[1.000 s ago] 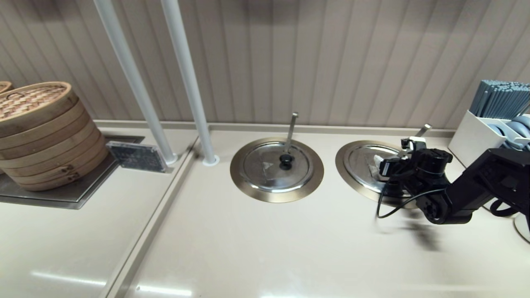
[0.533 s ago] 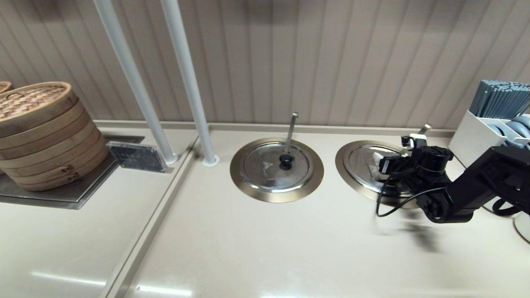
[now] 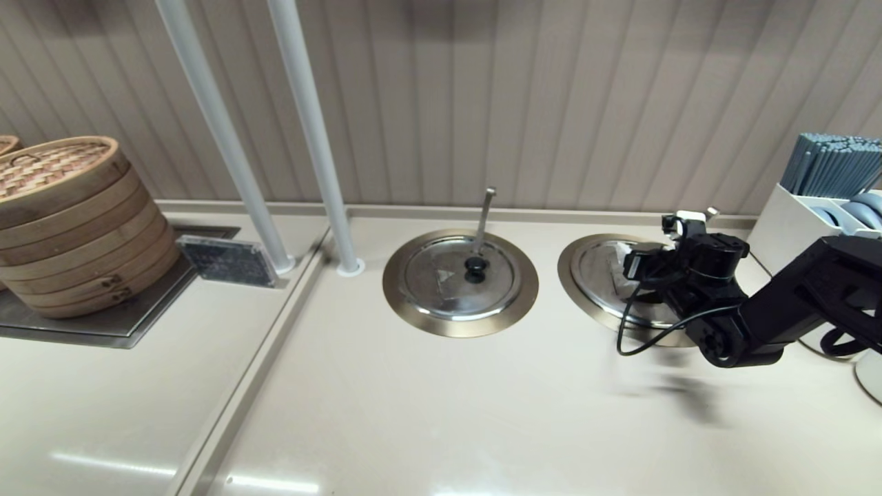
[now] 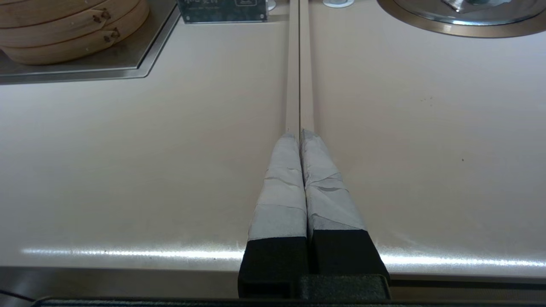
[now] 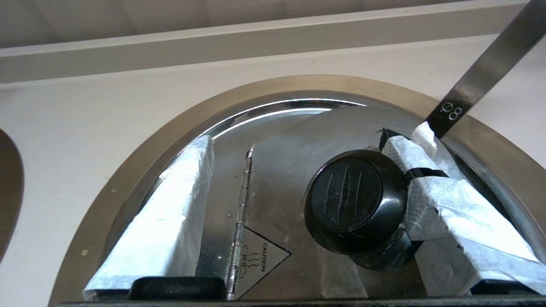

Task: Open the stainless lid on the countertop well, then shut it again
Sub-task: Open the lid

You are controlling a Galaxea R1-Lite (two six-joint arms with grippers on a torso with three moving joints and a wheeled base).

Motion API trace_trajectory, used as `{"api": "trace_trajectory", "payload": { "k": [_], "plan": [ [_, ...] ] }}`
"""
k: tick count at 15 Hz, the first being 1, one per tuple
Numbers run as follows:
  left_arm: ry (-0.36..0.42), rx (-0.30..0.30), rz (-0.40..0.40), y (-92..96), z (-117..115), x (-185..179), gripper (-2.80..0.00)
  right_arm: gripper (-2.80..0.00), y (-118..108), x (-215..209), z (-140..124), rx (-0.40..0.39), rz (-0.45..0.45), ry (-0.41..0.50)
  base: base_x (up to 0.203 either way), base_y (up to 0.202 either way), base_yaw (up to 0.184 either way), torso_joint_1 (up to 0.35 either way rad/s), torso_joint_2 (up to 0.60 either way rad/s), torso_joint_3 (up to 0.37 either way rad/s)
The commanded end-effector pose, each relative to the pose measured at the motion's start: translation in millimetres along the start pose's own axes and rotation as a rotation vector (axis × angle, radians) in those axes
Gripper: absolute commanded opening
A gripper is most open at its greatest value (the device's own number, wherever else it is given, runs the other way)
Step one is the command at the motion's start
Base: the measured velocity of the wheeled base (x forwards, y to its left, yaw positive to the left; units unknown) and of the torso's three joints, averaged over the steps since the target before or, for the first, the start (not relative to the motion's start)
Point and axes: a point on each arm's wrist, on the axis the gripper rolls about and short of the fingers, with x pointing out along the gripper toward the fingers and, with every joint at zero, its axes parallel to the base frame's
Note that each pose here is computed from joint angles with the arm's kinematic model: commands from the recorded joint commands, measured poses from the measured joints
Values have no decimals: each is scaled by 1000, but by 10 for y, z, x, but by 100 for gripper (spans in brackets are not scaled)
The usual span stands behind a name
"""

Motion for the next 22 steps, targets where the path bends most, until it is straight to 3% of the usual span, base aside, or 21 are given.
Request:
{"api": "trace_trajectory", "payload": {
  "k": [1,13,22],
  "plan": [
    [0,0,0,0,0,0,-280,0,58,-19,51,4,9,-16,0,0,0,0,0,0],
    [0,0,0,0,0,0,-280,0,419,-133,232,14,35,-67,0,0,0,0,0,0],
    [0,0,0,0,0,0,-280,0,741,-379,481,115,129,-105,0,0,0,0,0,0]
  ]
}}
